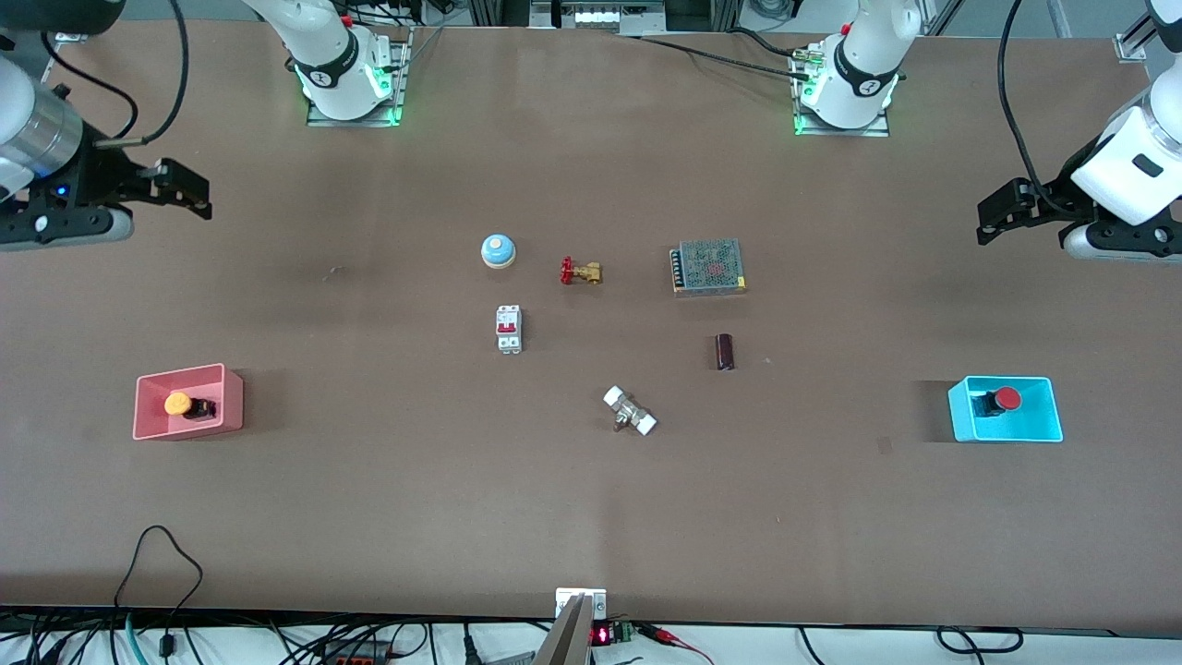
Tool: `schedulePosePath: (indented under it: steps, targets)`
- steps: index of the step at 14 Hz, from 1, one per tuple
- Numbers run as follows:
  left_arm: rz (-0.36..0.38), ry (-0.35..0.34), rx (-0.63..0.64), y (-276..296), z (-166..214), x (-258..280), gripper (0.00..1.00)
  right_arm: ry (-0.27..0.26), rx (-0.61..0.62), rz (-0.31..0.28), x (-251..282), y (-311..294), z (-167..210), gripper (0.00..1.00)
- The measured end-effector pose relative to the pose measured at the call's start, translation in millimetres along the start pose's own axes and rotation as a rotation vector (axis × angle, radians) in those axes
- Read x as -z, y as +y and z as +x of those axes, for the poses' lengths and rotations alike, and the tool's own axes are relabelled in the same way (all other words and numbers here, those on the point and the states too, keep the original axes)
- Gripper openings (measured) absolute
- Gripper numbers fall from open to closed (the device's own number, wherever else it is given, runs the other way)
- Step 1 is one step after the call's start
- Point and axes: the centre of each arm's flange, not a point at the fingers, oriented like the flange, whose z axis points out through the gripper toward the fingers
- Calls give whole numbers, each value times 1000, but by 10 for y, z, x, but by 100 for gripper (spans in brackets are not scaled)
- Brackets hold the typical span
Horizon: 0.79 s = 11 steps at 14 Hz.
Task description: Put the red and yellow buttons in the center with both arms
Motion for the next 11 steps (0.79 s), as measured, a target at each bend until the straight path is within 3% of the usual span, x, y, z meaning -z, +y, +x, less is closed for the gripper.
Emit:
schedulePosePath:
  steps: [4,11]
  targets:
    - [0,-1,0,-2,-2,-1,100,18,18,9,-489,527,349,100]
    - [0,-2,0,-2,-3,-2,100,99,65,-3,-1408,1229,874,100]
